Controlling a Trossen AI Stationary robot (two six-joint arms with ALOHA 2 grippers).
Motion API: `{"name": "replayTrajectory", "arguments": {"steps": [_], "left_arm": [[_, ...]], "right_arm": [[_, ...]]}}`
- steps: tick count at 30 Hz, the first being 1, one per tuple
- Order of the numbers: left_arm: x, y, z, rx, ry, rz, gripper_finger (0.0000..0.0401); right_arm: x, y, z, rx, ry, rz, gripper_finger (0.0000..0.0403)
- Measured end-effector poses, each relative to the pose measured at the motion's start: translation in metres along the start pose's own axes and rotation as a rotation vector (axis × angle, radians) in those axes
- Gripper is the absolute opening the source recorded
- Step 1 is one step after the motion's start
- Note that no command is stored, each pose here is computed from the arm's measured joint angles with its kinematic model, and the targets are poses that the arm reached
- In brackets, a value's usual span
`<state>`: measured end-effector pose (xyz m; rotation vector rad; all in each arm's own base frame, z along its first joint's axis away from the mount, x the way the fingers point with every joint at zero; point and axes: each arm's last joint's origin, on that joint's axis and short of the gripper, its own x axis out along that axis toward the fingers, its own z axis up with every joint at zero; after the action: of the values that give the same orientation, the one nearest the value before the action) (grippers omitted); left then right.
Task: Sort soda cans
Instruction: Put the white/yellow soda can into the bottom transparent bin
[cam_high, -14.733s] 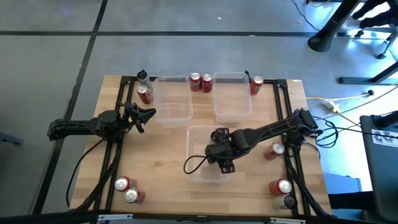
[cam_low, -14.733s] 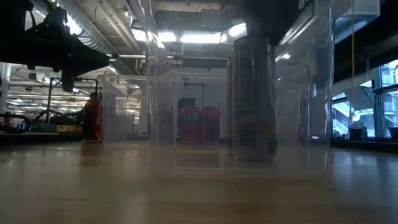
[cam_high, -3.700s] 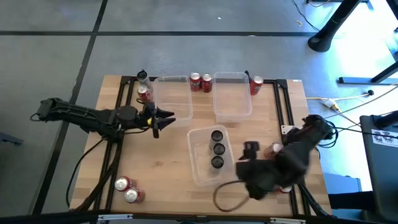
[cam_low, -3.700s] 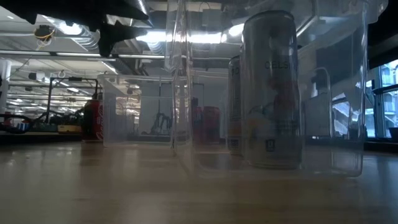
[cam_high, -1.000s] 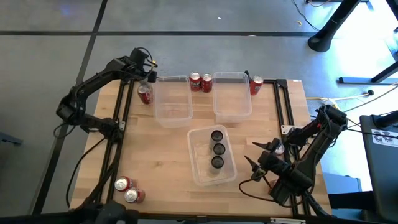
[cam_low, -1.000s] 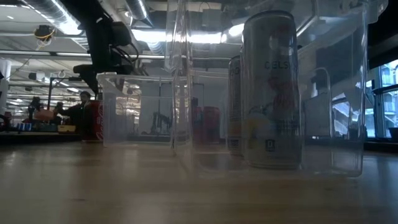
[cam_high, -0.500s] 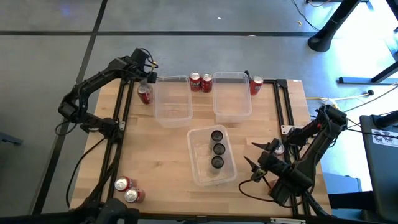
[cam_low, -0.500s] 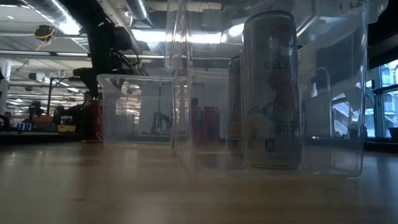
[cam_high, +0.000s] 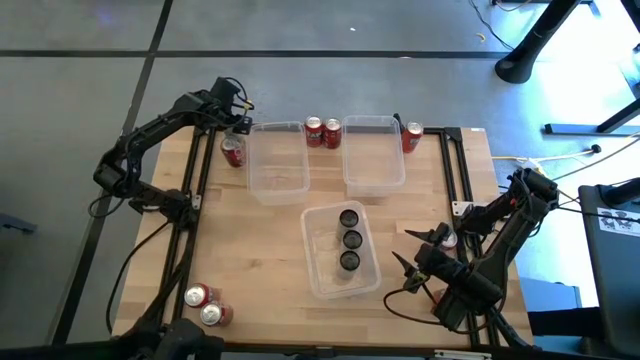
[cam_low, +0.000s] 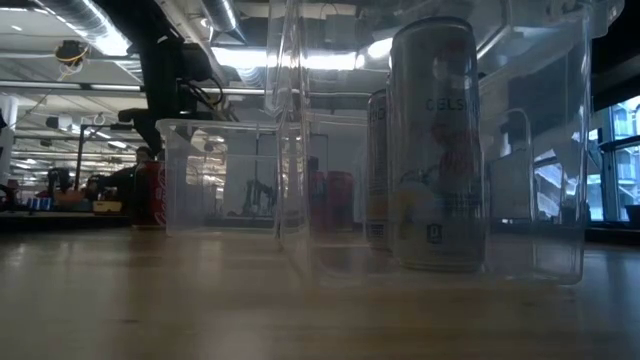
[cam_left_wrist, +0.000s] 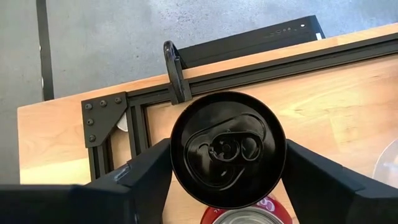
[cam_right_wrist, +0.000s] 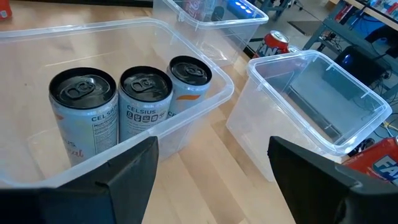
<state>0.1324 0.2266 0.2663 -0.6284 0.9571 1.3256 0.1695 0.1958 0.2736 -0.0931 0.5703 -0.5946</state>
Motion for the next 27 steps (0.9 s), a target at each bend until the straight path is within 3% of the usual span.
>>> {"name": "replayTrajectory", "arguments": {"steps": [14, 27], "left_arm": [[-0.018, 0.006, -0.002, 0.016, -0.035, -0.018, 0.0253], [-0.098, 0.016, 0.006, 0.063, -0.128, -0.073, 0.0254]], "right_arm": [[0.000, 0.000, 0.001, -0.006, -0.034, -0.005, 0.0303], [0.000, 0.000, 0.001, -0.023, -0.049, -0.008, 0.0303]]}}
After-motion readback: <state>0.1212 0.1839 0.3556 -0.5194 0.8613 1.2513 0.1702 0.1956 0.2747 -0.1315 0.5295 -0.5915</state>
